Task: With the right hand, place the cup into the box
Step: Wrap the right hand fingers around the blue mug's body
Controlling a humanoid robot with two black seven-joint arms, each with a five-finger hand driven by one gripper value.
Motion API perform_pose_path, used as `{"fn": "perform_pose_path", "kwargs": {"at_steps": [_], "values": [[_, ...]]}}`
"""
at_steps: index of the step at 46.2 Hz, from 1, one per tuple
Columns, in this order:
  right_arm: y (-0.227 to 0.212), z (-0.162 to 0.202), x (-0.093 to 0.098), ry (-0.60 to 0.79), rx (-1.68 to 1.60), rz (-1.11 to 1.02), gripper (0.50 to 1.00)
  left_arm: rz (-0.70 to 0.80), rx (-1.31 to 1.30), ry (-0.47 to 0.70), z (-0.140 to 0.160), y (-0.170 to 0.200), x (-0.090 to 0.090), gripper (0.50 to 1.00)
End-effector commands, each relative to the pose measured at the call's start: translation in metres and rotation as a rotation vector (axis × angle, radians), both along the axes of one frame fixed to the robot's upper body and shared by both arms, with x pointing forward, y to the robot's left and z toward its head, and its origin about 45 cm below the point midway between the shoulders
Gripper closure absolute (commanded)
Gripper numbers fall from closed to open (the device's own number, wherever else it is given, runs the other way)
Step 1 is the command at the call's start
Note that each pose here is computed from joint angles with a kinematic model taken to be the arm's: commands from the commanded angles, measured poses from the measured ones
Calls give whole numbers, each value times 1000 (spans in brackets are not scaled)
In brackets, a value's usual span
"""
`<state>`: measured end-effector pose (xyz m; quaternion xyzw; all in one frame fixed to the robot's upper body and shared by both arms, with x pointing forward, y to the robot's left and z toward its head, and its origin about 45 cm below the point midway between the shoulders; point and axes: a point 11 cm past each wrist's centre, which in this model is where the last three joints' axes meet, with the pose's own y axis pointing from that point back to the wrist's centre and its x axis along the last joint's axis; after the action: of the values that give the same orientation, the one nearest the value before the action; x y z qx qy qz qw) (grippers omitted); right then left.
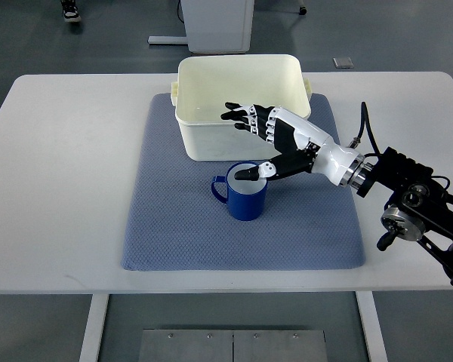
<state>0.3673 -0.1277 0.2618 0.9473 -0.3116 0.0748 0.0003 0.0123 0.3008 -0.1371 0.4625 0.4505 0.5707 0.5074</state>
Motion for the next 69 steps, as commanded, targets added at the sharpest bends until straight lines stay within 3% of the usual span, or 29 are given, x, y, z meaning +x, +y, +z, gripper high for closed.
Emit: {"fn": "perform_pose_path", "kwargs": {"at_steps": [1,11,38,69], "values": [[1,-3,-1,0,-11,2,502,-1,0,0,0,0,0,500],[1,-19,-5,10,-47,16,502,-2,0,0,0,0,0,500],[-19,-50,8,48,-68,-99,505,-2,0,0,0,0,0,500],[-3,-61,6,69,-58,-105,505,1,0,0,0,0,0,500]]}}
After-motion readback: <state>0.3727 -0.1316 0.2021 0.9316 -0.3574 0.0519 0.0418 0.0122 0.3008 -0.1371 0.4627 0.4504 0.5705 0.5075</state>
